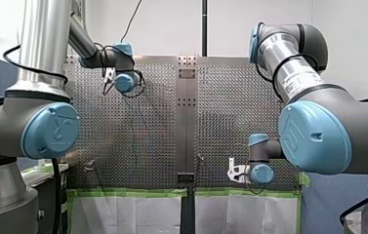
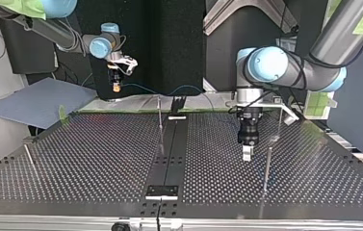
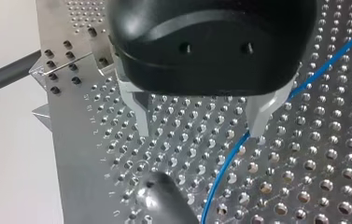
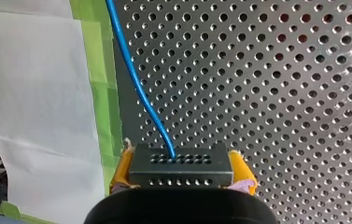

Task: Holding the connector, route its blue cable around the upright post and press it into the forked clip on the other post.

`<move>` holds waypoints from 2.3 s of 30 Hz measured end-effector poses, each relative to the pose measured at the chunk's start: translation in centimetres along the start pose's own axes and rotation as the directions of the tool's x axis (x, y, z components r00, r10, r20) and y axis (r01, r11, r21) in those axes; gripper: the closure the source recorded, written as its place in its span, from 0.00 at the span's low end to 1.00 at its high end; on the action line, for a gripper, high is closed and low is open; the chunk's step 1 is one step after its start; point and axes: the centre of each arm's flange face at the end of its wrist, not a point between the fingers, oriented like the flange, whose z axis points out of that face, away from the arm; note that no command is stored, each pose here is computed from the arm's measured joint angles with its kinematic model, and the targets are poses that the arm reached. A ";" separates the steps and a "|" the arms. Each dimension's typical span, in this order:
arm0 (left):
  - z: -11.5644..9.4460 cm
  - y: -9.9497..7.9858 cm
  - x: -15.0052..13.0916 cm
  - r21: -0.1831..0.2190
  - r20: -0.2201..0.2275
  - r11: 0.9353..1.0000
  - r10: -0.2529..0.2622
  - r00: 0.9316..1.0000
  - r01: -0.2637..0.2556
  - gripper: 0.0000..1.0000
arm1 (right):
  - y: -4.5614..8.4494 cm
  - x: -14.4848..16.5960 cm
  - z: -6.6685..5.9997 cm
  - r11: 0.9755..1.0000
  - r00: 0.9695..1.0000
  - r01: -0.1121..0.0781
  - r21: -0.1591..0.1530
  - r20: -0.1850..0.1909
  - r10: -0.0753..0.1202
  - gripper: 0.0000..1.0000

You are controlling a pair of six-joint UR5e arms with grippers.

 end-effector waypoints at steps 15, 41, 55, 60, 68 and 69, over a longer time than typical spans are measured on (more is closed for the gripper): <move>-0.3 0.5 0.5 -0.065 -0.049 0.996 0.050 0.998 -0.053 0.01 | 0.1 0.0 0.0 1.000 1.000 -0.002 0.001 -0.002 0.002 1.00; 2.2 0.0 1.7 -0.044 -0.045 0.997 0.057 0.997 -0.059 0.01 | 0.2 0.1 0.1 1.000 1.000 -0.003 0.000 -0.005 0.003 1.00; 1.4 -1.1 3.5 0.001 -0.106 0.997 0.078 0.991 -0.079 0.01 | 0.2 0.2 0.2 1.000 1.000 -0.004 0.005 -0.011 0.004 1.00; 1.0 -2.3 5.3 0.020 -0.149 0.995 0.102 0.984 -0.100 0.01 | 0.1 0.2 0.2 1.000 1.000 -0.007 0.011 -0.012 0.007 1.00; 0.5 -3.7 8.8 0.045 -0.210 0.993 0.118 0.971 -0.111 0.01 | 0.1 0.2 0.2 1.000 1.000 -0.009 0.012 -0.014 0.009 1.00; 0.3 -3.9 9.5 0.049 -0.220 0.992 0.121 0.968 -0.113 0.01 | 0.1 0.2 0.2 1.000 1.000 -0.009 0.012 -0.014 0.010 1.00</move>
